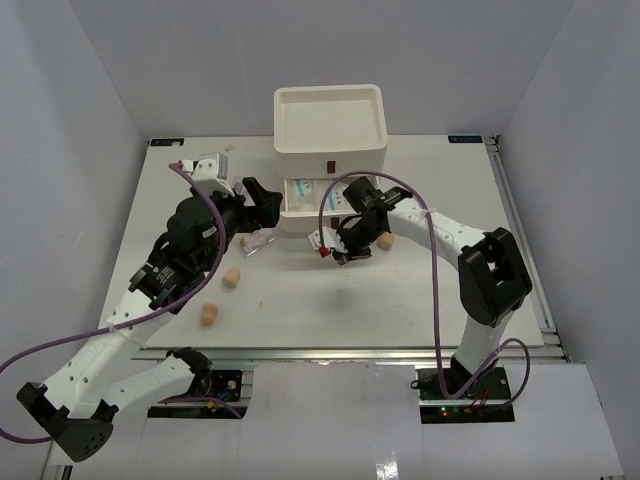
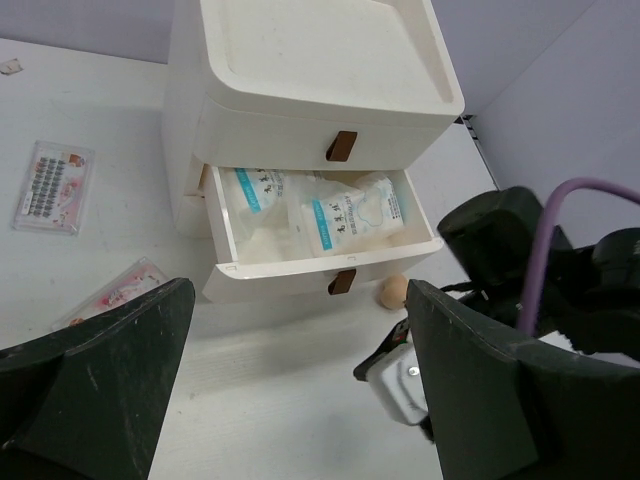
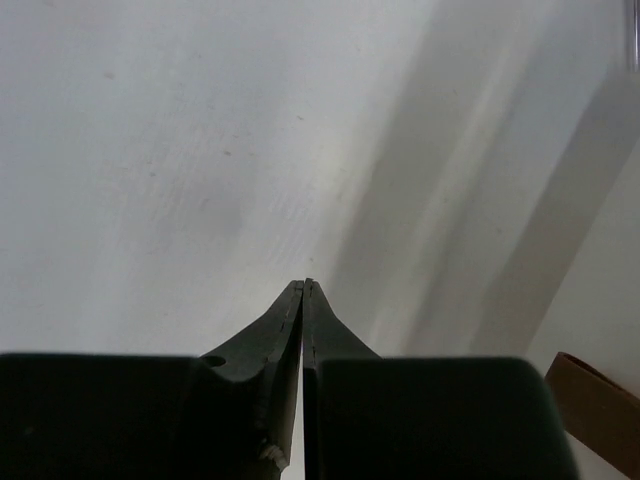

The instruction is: Organize the makeup

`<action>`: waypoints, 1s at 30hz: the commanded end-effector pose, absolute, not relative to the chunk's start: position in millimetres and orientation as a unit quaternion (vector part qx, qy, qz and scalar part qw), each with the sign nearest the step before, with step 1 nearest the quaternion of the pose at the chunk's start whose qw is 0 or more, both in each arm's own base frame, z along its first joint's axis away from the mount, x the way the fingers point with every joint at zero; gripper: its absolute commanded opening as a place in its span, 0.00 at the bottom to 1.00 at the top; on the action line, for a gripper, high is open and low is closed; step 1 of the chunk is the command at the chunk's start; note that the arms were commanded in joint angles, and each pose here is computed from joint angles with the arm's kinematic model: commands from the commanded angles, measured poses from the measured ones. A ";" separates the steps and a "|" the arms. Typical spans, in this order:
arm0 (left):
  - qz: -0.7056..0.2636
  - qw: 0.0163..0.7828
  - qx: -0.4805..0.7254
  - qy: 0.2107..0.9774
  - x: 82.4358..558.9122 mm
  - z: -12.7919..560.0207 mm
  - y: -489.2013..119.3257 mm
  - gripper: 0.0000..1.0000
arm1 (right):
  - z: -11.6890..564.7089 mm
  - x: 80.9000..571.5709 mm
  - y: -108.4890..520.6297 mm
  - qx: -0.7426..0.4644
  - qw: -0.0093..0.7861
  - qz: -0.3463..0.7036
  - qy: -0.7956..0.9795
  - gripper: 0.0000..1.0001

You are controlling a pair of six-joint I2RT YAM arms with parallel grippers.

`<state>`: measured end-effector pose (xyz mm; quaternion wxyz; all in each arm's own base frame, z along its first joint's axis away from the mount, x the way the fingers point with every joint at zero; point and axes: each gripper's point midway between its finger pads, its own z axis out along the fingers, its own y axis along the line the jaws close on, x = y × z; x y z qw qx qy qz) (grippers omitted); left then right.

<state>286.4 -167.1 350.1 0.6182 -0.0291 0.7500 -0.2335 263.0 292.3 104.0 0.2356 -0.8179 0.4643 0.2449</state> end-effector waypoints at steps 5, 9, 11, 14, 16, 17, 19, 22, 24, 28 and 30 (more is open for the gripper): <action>-0.237 0.628 -0.037 0.741 281.1 360.5 -159.6 0.98 | 110.9 393.0 324.3 -0.683 0.406 0.011 0.607 0.08; -0.236 0.627 -0.041 0.741 279.4 358.9 -157.2 0.98 | 133.2 426.1 327.7 -0.640 0.454 -0.036 0.618 0.08; -0.236 0.626 -0.042 0.742 278.8 357.3 -156.6 0.98 | 146.5 436.9 329.6 -0.627 0.477 -0.053 0.614 0.11; -0.237 0.625 -0.044 0.742 279.2 356.5 -157.1 0.98 | 154.1 448.1 330.4 -0.620 0.486 -0.065 0.613 0.22; -0.237 0.624 -0.043 0.743 279.8 355.9 -157.9 0.98 | 159.3 452.6 332.8 -0.617 0.492 -0.063 0.611 0.27; -0.237 0.624 -0.043 0.744 280.0 355.2 -158.1 0.98 | 161.1 452.6 334.4 -0.620 0.493 -0.059 0.608 0.28; -0.237 0.623 -0.042 0.745 280.4 354.3 -158.8 0.98 | 163.3 451.3 338.1 -0.626 0.493 -0.050 0.602 0.30; -0.238 0.622 -0.041 0.745 280.8 354.1 -159.6 0.98 | 166.7 451.6 343.2 -0.630 0.496 -0.042 0.596 0.30; -0.238 0.622 -0.041 0.745 281.0 354.0 -160.2 0.98 | 167.7 453.4 345.6 -0.635 0.491 -0.036 0.595 0.29; -0.239 0.621 -0.040 0.745 281.0 354.1 -160.7 0.98 | 181.8 463.7 352.6 -0.635 0.502 -0.020 0.588 0.24; -0.239 0.622 -0.041 0.744 280.9 354.7 -160.3 0.98 | 182.1 478.4 348.3 -0.617 0.505 -0.031 0.603 0.22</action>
